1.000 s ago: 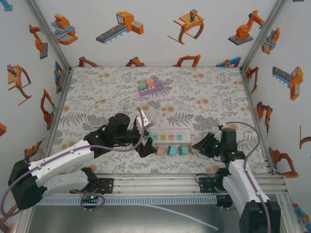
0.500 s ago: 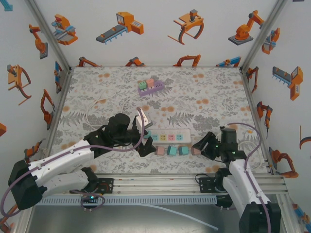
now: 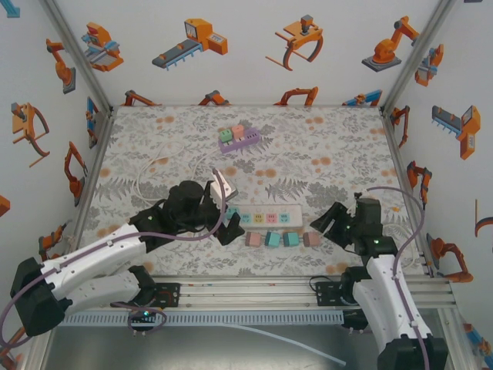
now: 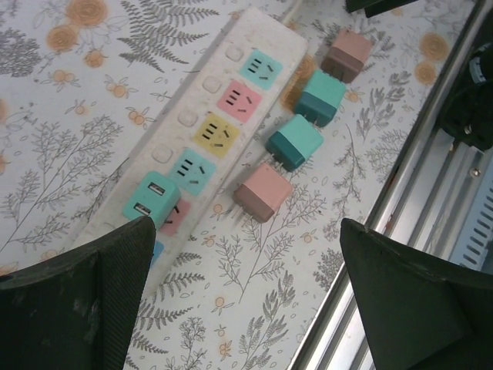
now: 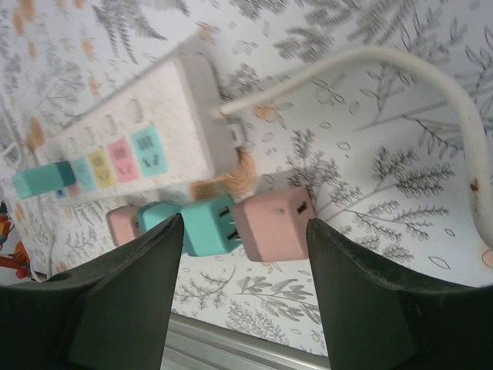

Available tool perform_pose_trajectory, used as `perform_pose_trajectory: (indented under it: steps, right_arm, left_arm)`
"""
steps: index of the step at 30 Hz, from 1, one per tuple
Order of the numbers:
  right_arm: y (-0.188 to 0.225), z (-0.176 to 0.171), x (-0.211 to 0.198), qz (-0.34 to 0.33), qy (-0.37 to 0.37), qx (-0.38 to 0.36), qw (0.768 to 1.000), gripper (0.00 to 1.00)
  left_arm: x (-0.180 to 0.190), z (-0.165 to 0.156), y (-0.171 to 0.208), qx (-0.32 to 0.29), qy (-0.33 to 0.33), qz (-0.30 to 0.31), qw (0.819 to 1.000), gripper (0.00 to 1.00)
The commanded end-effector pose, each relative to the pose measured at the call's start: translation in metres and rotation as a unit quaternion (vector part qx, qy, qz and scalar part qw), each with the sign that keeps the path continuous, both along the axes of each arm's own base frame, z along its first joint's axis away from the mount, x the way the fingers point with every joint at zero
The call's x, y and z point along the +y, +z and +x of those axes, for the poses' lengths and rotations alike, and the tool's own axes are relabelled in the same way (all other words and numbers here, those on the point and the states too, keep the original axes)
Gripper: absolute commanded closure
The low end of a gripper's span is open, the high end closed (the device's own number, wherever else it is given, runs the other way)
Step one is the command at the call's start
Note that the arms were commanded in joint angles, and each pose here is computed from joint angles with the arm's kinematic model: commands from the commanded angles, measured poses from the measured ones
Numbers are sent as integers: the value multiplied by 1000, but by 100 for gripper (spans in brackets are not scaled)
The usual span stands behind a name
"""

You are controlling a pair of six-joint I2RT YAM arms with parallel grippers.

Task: Pull the plug off the socket

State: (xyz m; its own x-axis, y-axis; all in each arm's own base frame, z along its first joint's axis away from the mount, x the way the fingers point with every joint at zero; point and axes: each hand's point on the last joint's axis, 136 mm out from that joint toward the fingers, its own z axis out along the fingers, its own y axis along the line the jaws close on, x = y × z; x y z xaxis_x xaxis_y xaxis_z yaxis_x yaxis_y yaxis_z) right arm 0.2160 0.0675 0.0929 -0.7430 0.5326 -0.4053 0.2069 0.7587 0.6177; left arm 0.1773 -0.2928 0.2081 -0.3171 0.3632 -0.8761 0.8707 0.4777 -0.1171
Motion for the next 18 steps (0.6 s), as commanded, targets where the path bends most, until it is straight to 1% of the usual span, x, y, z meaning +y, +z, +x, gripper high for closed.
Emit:
perform_pose_trajectory:
  steps: [1, 5, 8, 11, 13, 18]
  right_arm:
    - [45, 17, 6, -16, 32, -92, 995, 40]
    - [88, 32, 24, -6, 64, -181, 981, 40]
    - [115, 40, 42, -29, 101, -240, 965, 40]
    - [136, 45, 72, -62, 160, -288, 942, 41]
    - [145, 46, 96, -87, 207, -314, 922, 41]
    - [152, 50, 155, -120, 316, -340, 878, 41]
  left_arm:
    - [12, 16, 15, -7, 61, -14, 998, 3]
    - [27, 32, 19, -2, 118, -21, 993, 3]
    - [42, 43, 22, 7, 161, -31, 986, 3]
    - [57, 50, 21, 23, 194, -46, 980, 3]
    - [68, 55, 19, 33, 218, -52, 974, 3]
    - [92, 66, 7, 65, 276, -50, 958, 2]
